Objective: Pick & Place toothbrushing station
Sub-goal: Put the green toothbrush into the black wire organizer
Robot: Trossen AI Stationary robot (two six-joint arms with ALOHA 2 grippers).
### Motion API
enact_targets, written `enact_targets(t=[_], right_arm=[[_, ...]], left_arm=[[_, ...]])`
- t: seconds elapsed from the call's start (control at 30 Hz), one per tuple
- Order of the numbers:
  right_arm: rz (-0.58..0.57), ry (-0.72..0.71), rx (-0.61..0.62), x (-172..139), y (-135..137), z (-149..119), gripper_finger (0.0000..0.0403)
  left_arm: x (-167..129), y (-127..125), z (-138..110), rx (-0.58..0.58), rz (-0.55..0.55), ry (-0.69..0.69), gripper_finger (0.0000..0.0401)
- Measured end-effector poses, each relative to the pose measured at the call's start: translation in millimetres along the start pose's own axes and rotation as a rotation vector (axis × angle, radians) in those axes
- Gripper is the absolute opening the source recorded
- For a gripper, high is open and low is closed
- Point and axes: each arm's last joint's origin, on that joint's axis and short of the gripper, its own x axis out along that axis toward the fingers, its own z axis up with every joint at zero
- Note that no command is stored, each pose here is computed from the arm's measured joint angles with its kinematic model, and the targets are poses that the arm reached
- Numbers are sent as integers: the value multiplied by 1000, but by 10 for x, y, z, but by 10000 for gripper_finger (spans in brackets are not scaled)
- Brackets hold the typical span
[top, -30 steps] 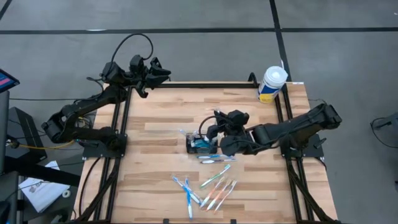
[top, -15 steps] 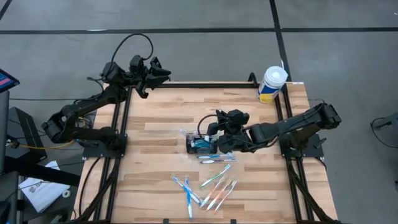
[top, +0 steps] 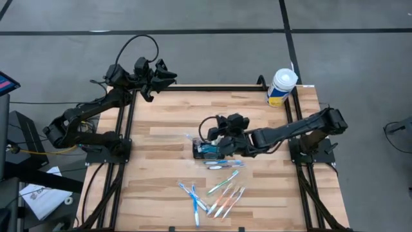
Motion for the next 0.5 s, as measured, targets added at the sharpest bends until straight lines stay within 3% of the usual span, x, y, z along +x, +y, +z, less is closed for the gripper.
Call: enact_targets(t=[0.37,0.5], right_arm=[[4,0,-54,47,47,-104,10],[3,-19,-63,36,35,5,10]], left_arm=[[-1,-3,-4,5,-13,10,115],[-1,-4,-6,4,-15,11,115]])
